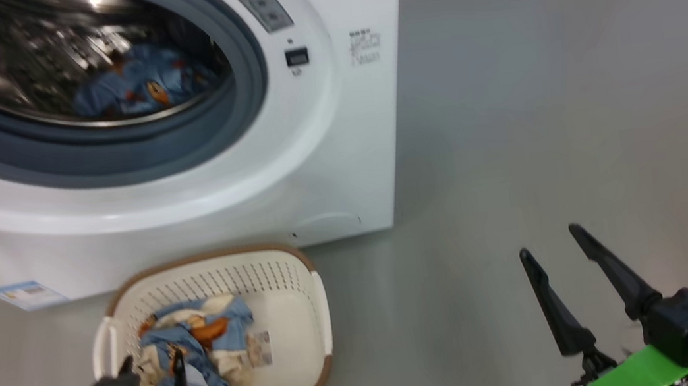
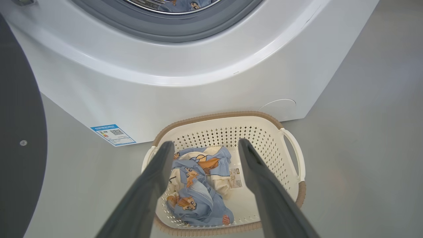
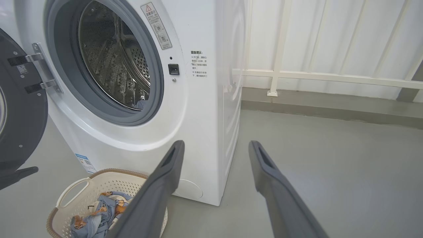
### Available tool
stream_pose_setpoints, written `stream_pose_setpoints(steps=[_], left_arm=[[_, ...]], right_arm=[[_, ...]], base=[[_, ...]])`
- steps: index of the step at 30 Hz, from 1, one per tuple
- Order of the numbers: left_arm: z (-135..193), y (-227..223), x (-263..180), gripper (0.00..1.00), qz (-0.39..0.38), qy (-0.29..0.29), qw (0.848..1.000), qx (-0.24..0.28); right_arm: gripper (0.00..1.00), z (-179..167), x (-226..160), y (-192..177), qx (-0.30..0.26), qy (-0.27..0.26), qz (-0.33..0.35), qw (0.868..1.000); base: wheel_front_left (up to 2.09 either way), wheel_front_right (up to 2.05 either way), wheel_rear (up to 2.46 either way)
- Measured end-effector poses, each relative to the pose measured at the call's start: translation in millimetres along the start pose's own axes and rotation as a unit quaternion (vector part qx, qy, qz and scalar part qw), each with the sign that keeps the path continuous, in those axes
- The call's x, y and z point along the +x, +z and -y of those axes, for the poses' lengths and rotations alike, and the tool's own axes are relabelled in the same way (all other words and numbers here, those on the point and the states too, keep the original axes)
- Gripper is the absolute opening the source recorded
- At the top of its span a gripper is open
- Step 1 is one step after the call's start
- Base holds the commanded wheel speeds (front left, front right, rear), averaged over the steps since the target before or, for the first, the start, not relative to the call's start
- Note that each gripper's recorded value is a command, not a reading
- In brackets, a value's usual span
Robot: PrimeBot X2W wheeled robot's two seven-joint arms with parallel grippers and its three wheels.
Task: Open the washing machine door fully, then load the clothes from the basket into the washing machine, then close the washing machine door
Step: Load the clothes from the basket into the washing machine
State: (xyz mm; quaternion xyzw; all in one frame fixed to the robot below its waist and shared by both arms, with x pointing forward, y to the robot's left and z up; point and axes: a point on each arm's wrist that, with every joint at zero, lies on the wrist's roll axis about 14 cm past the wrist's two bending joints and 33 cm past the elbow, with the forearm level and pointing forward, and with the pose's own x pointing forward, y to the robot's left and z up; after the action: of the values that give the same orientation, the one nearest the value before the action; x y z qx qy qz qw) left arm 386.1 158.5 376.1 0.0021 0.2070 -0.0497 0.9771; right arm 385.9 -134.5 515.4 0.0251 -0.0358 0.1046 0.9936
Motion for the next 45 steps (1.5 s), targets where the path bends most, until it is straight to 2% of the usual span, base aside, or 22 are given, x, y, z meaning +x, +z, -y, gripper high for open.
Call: stream_pose_setpoints(steps=[8, 18, 27, 36, 45], left_arm=[[-5.7, -36.3, 56.8, 1.00, -0.094, -0.012, 0.995, 0.039], [-8.0, -90.3, 115.7, 1.00, -0.196, -0.030, 0.977, 0.079], [-15.4, -155.7, 143.5, 1.00, -0.292, -0.038, 0.948, 0.116], [-22.8, -205.4, 173.1, 1.00, -0.351, -0.038, 0.926, 0.131], [-30.8, -254.5, 182.8, 1.00, -0.414, -0.028, 0.895, 0.163]], right_arm=[[1.00, 7.8, 32.3, -18.4, 0.017, -0.001, 0.000, 1.000], [1.00, 19.3, 68.9, -57.3, 0.030, -0.003, -0.020, 0.999], [1.00, 41.9, 82.1, -90.6, 0.043, -0.028, -0.046, 0.998], [1.00, 63.5, 80.7, -121.1, 0.055, -0.057, -0.077, 0.994], [1.00, 72.4, 79.6, -148.0, 0.048, -0.064, -0.106, 0.991]], base=[[0.00, 0.00, 0.00], [0.00, 0.00, 0.00], [0.00, 0.00, 0.00], [0.00, 0.00, 0.00], [0.00, 0.00, 0.00]])
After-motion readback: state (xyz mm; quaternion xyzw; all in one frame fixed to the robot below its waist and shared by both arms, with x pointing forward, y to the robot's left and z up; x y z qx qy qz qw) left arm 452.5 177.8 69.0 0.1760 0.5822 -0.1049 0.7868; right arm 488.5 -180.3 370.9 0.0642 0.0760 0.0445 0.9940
